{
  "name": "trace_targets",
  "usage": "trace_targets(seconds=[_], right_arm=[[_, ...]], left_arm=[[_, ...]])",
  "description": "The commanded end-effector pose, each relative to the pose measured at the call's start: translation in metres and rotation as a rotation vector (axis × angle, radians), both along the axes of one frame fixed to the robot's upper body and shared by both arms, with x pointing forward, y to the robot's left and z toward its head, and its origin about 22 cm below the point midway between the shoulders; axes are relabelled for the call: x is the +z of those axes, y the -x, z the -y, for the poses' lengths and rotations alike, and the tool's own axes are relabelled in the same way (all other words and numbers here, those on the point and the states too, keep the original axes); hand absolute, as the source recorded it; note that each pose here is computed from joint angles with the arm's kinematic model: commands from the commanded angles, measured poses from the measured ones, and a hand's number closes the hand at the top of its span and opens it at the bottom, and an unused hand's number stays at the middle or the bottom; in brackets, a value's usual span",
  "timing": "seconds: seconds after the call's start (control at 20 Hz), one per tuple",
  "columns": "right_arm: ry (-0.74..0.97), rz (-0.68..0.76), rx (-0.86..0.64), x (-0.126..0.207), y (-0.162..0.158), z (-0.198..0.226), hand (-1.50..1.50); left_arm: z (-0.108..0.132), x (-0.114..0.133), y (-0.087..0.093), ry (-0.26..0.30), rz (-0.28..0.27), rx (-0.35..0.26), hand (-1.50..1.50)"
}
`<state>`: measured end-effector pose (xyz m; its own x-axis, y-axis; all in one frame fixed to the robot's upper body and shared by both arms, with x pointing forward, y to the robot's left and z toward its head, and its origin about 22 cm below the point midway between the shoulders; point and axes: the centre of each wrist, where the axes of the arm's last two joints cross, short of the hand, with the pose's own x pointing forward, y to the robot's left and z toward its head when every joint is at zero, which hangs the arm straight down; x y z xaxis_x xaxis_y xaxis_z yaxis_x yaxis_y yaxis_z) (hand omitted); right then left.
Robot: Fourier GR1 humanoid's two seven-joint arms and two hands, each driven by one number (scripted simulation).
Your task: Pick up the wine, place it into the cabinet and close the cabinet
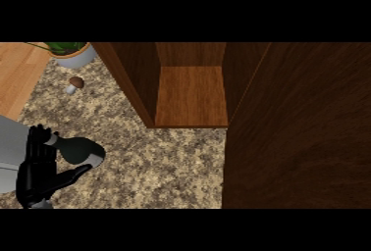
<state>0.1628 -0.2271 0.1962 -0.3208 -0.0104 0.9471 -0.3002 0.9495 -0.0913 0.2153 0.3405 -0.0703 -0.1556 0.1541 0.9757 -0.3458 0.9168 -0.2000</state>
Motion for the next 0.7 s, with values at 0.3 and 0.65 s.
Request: trace_targets(seconds=[0.3, 0.65], right_arm=[[-0.034, 0.068, 0.029, 0.02, 0.028, 0.004, -1.5], [-0.031, 0.071, 0.037, 0.021, 0.029, 0.003, -1.5]], left_arm=[[0.02, -0.038, 0.005, 0.016, -0.039, -0.006, -1.5], [0.028, -0.049, -0.001, 0.032, -0.003, -0.034, -1.5]])
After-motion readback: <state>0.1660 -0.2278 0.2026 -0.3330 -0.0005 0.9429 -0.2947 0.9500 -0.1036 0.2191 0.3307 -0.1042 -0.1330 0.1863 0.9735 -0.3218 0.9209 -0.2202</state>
